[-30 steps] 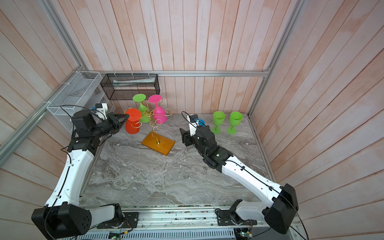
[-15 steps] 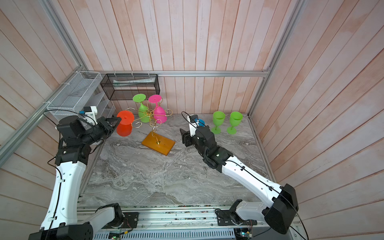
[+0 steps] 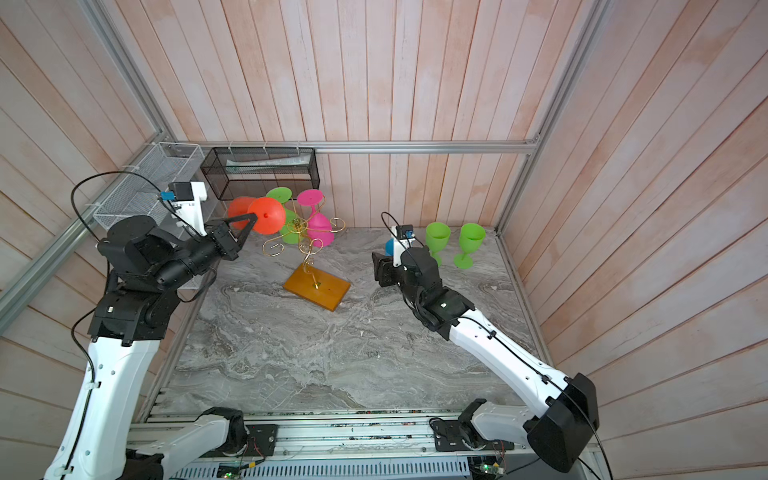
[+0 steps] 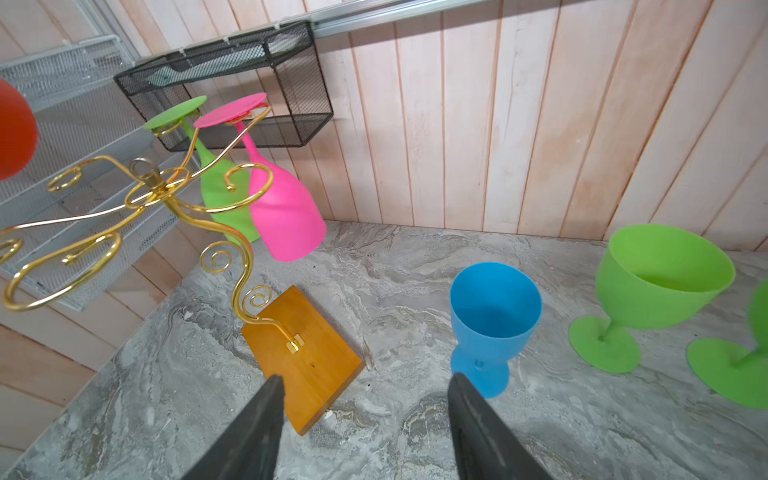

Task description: Take the wine glass off the wine glass rack

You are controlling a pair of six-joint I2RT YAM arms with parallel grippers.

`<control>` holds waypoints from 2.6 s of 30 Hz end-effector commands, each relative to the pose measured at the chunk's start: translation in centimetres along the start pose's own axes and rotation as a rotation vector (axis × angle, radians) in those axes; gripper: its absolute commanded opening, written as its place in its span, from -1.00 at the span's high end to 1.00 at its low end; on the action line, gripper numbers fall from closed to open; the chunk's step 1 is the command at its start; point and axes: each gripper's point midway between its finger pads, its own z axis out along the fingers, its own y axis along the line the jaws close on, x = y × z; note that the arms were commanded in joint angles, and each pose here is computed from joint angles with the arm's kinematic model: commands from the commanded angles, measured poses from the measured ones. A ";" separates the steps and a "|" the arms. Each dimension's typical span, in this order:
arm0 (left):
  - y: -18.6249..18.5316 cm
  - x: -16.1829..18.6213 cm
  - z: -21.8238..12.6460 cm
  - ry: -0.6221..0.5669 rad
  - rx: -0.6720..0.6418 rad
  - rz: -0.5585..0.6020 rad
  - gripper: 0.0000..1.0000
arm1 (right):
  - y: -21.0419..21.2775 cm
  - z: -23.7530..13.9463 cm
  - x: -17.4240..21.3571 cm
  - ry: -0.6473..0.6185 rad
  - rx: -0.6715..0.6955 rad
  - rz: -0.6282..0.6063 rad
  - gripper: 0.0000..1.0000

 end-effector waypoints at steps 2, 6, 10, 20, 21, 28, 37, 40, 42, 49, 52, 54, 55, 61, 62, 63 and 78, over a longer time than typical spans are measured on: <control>-4.1 -0.2 1.2 -0.034 0.052 0.244 1.00 | -2.2 -2.2 -2.3 -0.026 0.007 0.174 -0.24; -8.9 2.1 3.1 -0.029 0.086 0.430 1.00 | -4.6 -4.1 -3.6 -0.047 0.043 0.280 -0.24; -13.6 4.7 4.8 -0.054 0.115 0.597 1.00 | -5.9 -6.2 -4.6 -0.063 0.038 0.388 -0.24; -17.2 10.6 9.5 -0.137 0.073 0.876 1.00 | -7.5 -12.5 -7.7 -0.098 -0.009 0.608 -0.23; -17.1 10.9 9.8 -0.147 0.055 0.891 1.00 | -7.5 -12.8 -7.8 -0.093 -0.018 0.625 -0.22; -17.7 13.3 11.5 -0.233 -0.036 1.048 1.00 | -5.5 -13.0 -7.6 0.011 -0.150 0.719 -0.20; -18.5 16.0 13.0 -0.297 -0.130 1.234 1.00 | -3.7 -11.7 -6.6 0.091 -0.293 0.809 -0.20; -18.8 16.6 13.5 -0.311 -0.146 1.269 1.00 | -3.4 -11.6 -6.3 0.113 -0.310 0.815 -0.20; -18.9 17.0 14.0 -0.314 -0.159 1.301 1.00 | -3.4 -11.6 -6.0 0.119 -0.305 0.820 -0.18; -19.5 18.1 15.2 -0.320 -0.155 1.344 1.00 | -3.3 -11.0 -4.9 0.157 -0.307 0.827 -0.14; -19.8 18.4 15.6 -0.321 -0.151 1.359 1.00 | -3.2 -10.7 -4.7 0.167 -0.309 0.822 -0.12; -20.0 18.7 15.9 -0.319 -0.151 1.370 1.00 | -3.1 -10.5 -4.5 0.176 -0.316 0.819 -0.12; -20.0 18.7 15.9 -0.317 -0.153 1.376 1.00 | -3.1 -10.3 -4.3 0.183 -0.313 0.821 -0.10; -20.1 19.1 16.3 -0.317 -0.157 1.391 1.00 | -3.5 -9.4 -3.3 0.200 -0.296 0.829 0.00; -20.1 19.2 16.4 -0.315 -0.156 1.393 1.00 | -3.5 -9.3 -3.2 0.205 -0.296 0.831 0.03; -20.1 19.3 16.5 -0.314 -0.154 1.396 1.00 | -3.6 -9.2 -3.1 0.206 -0.292 0.831 0.07; -20.2 19.3 16.9 -0.340 -0.156 1.384 1.00 | -4.3 -8.8 -2.8 0.188 -0.252 0.796 0.99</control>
